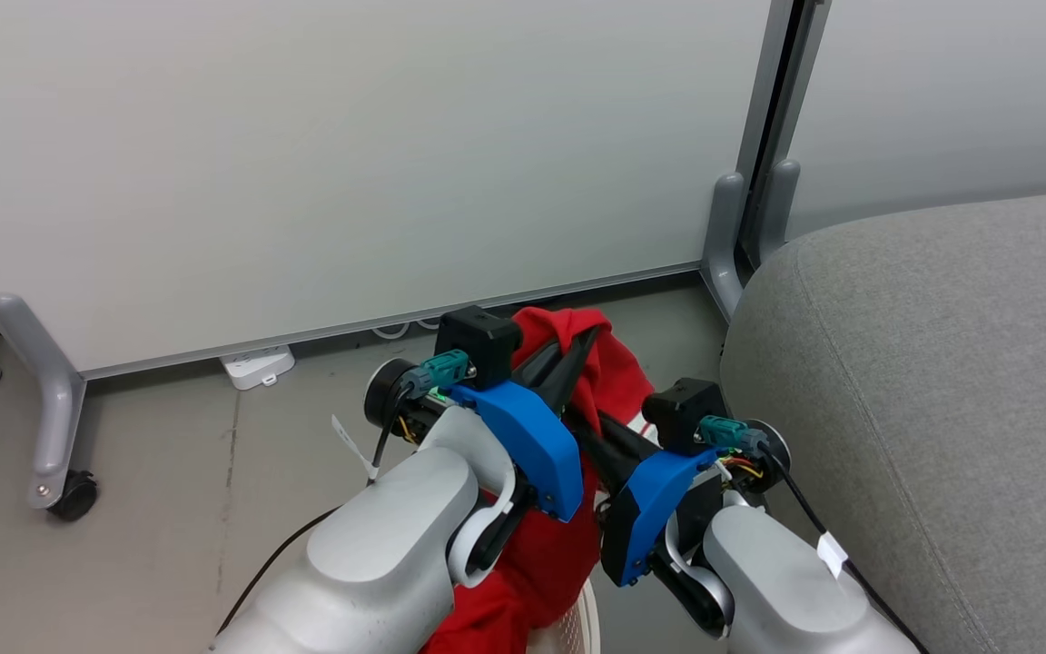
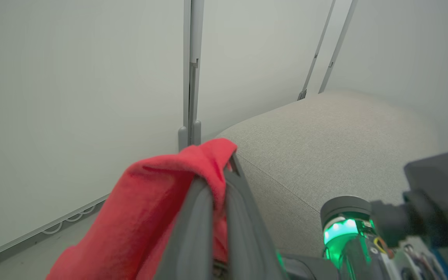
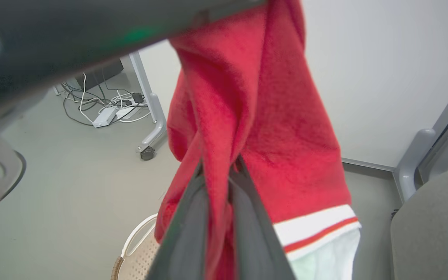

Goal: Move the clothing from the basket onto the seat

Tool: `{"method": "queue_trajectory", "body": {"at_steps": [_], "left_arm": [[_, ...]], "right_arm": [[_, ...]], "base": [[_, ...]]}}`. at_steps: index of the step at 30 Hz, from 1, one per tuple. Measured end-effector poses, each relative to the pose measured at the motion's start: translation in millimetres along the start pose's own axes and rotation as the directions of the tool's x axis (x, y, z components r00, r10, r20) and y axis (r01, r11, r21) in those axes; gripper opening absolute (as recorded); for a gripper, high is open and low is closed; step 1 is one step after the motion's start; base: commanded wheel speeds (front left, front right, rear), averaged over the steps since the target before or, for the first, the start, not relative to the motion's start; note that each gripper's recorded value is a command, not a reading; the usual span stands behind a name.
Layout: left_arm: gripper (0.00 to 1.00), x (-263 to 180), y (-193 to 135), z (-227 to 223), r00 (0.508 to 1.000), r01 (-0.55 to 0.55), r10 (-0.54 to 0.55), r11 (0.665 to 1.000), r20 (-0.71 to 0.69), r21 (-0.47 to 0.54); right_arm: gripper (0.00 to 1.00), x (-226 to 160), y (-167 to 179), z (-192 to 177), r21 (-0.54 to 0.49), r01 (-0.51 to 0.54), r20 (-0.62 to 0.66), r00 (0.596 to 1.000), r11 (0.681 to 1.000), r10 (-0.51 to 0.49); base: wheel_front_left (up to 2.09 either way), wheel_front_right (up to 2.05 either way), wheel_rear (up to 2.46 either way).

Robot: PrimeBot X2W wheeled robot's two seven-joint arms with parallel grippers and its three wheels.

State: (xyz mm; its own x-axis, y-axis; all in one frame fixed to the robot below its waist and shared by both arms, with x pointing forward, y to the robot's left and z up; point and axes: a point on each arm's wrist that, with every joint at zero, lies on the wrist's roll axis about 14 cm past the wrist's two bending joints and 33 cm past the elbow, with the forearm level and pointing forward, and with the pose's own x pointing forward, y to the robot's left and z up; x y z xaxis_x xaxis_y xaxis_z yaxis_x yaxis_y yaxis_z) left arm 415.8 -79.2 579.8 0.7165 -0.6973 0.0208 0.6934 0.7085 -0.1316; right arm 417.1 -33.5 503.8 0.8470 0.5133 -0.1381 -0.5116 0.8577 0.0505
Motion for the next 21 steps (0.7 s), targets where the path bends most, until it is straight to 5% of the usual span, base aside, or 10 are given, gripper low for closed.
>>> {"method": "queue_trajectory", "body": {"at_steps": [21], "left_arm": [[0.0, 2, -5, -2, 1.0, 0.012, -0.012, 1.0, -0.003, 0.001]], "right_arm": [[0.0, -7, -13, -8, -0.006, 0.039, 0.0, 0.999, 0.999, -0.039]], "base": [[0.0, 0.0, 0.0]]}}
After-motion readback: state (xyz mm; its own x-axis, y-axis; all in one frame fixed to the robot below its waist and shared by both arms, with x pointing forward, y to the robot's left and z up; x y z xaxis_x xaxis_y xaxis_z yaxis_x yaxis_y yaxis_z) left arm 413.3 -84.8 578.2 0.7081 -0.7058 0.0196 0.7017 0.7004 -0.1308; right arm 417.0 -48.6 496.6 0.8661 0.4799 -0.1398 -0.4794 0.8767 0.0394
